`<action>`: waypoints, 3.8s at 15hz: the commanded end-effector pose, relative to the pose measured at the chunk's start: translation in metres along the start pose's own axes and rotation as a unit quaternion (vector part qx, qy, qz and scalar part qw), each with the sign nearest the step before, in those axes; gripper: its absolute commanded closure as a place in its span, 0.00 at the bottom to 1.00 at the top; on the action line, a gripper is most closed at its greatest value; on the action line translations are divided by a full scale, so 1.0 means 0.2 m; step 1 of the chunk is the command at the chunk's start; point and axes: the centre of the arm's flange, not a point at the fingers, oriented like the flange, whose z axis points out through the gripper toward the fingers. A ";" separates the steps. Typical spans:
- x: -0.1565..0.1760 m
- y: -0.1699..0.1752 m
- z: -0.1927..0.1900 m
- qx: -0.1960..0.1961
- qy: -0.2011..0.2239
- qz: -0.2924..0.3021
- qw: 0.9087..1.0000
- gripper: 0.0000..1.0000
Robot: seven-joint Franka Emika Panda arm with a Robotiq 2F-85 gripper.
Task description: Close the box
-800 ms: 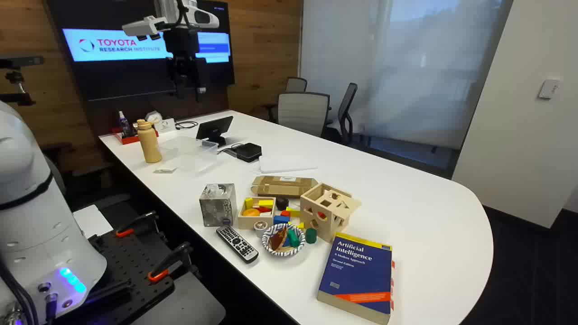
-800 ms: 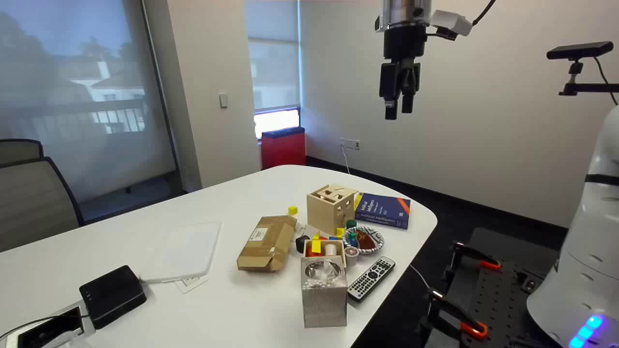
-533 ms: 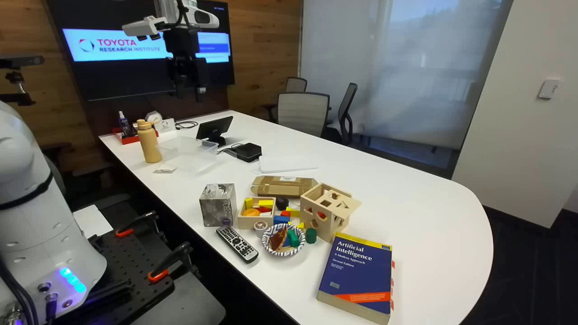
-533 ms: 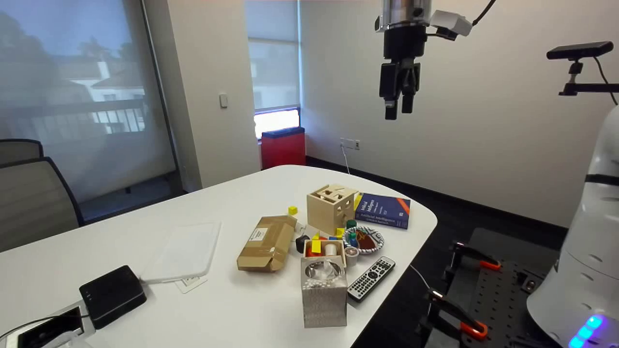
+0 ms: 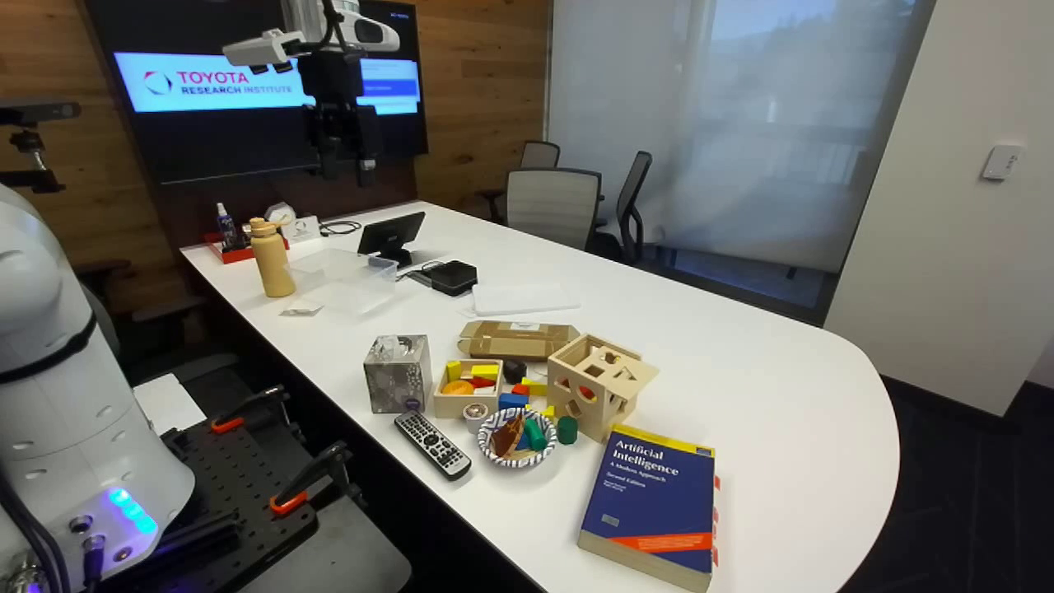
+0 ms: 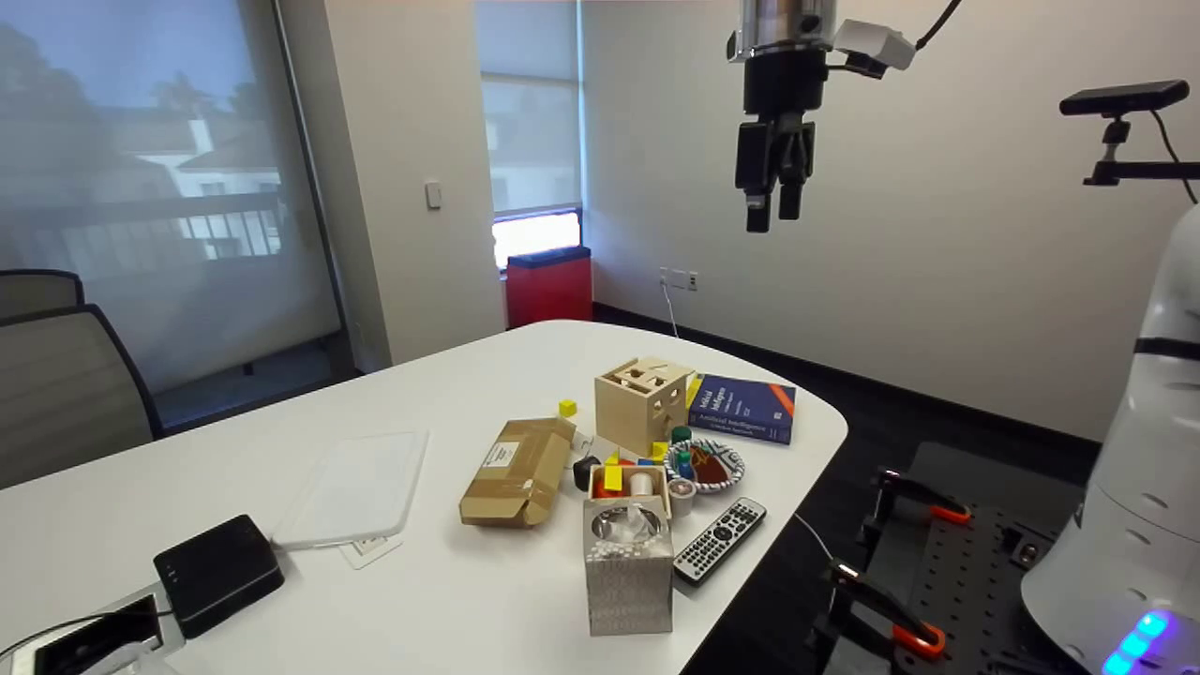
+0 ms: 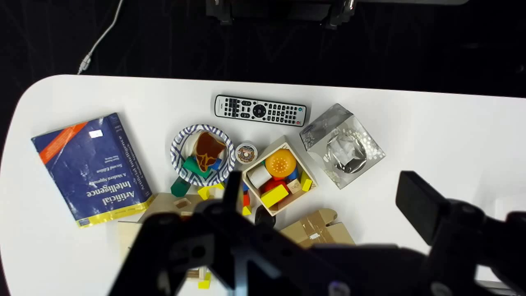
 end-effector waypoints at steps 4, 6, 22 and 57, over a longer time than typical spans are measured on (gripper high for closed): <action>0.08 0.15 -0.05 -0.008 0.003 -0.003 1.000 0.00; 0.17 0.30 -0.07 -0.015 0.006 0.003 1.000 0.00; 1.06 1.77 0.61 0.019 0.024 0.085 0.996 0.00; 1.65 2.16 1.86 0.052 -0.061 0.182 0.980 0.00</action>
